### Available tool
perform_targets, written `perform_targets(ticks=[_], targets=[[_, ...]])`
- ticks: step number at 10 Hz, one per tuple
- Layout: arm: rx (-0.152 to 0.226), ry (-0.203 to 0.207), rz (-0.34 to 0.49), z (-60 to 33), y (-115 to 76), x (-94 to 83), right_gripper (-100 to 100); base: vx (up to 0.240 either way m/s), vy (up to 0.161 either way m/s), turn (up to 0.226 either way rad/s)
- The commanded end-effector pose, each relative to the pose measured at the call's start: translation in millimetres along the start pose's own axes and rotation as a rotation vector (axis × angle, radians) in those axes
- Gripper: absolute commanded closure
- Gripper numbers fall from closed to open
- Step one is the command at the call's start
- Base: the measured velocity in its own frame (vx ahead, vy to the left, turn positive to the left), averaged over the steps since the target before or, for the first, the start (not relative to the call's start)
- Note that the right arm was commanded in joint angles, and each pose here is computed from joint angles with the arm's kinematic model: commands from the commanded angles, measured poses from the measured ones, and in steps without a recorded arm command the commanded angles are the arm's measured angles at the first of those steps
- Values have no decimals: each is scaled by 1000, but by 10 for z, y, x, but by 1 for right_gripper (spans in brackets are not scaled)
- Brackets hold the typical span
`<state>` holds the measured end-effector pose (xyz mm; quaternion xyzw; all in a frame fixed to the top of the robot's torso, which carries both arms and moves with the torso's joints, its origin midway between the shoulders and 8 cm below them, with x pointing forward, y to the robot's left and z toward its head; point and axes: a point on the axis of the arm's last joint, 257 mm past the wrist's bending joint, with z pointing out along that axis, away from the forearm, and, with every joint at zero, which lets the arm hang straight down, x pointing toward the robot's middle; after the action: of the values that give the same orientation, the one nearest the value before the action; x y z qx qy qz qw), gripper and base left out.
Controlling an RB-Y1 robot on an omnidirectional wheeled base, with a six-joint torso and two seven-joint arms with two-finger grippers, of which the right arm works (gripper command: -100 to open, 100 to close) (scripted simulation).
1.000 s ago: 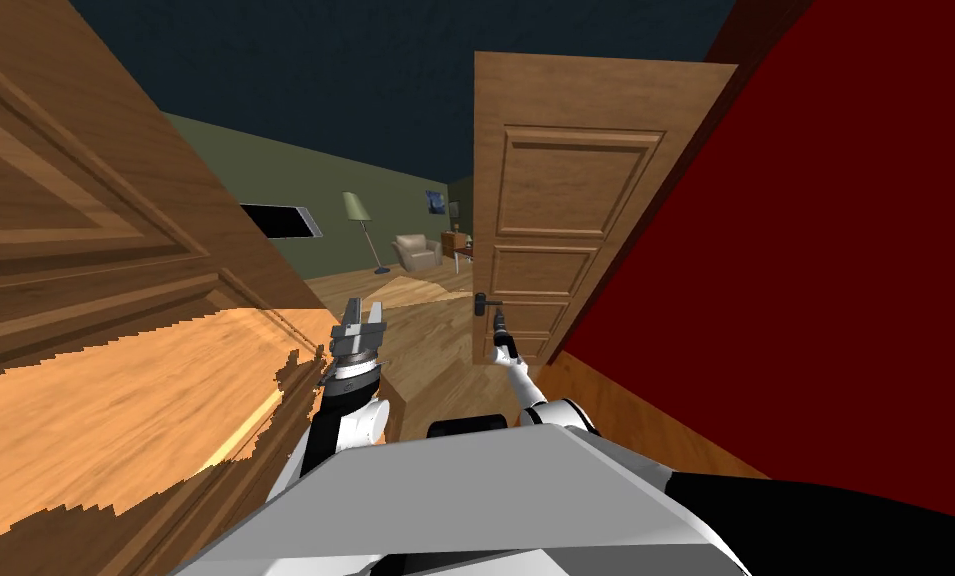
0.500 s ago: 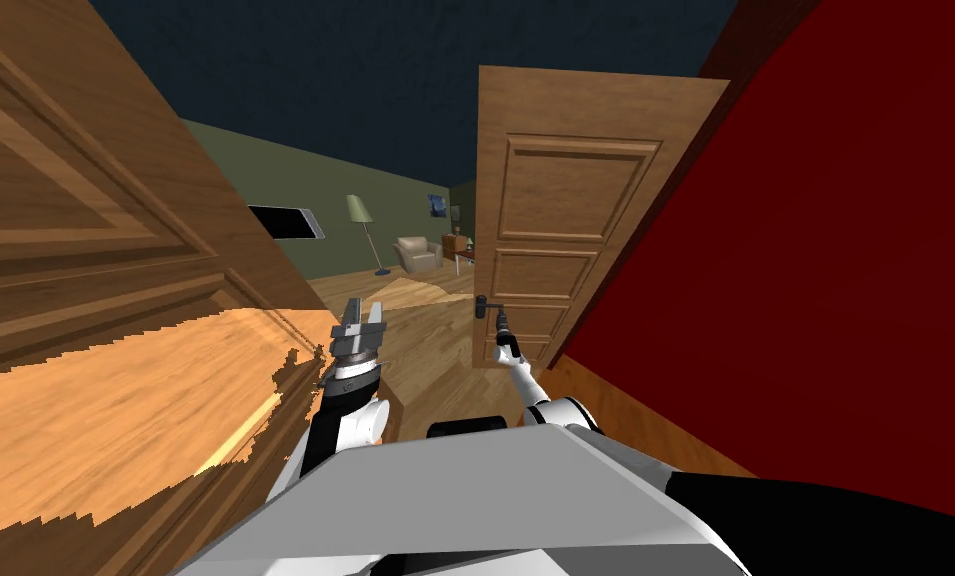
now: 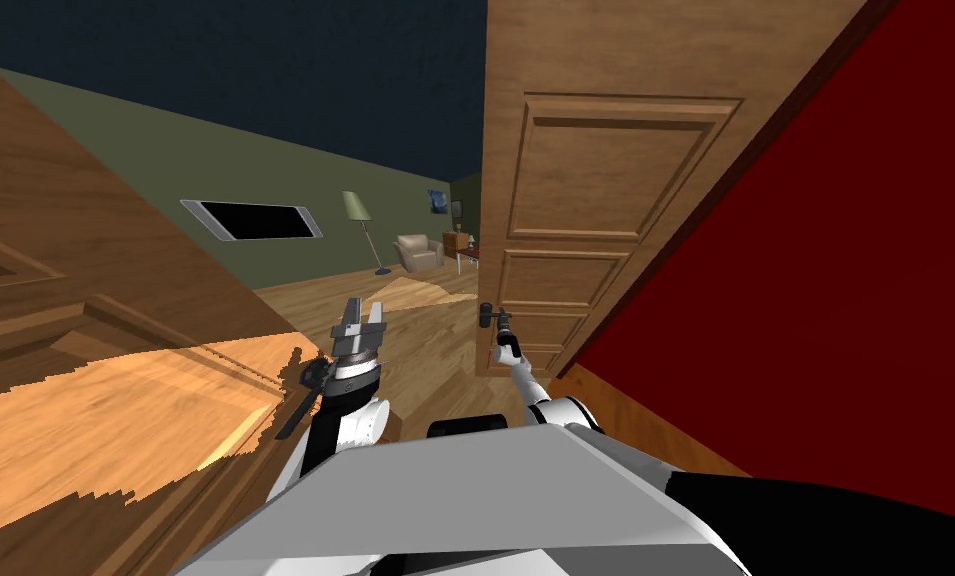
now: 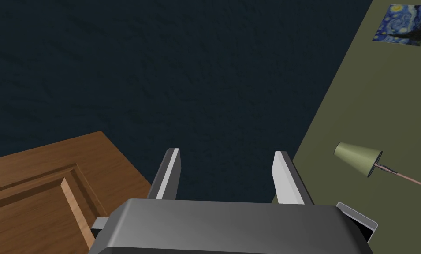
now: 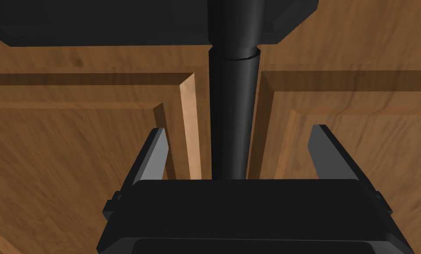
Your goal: Push the door open
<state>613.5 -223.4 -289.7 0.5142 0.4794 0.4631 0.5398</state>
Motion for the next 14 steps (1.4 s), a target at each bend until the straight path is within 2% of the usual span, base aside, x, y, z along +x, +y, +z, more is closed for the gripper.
perform_targets(ticks=[1,2,3,8,9,10,11,13,14], targets=[[6,8,26,-35,-17,151,-100,177,72,22],[4,5,17,-37,-20,96,-100,71,33,6],[4,5,17,-37,-20,96,100,-7,0,-5],[4,5,17,-37,-20,96,100,-14,-5,5],[0,-30,-2,-1,-12,-106,100,58,23,62],[-5,-55,-12,21,5,-230,100,110,18,64],[-7,-68,-15,31,14,-292,100,137,1,15],[-7,-68,-15,31,14,-292,100,83,8,9],[-11,-96,-20,46,30,-405,100,72,18,26]])
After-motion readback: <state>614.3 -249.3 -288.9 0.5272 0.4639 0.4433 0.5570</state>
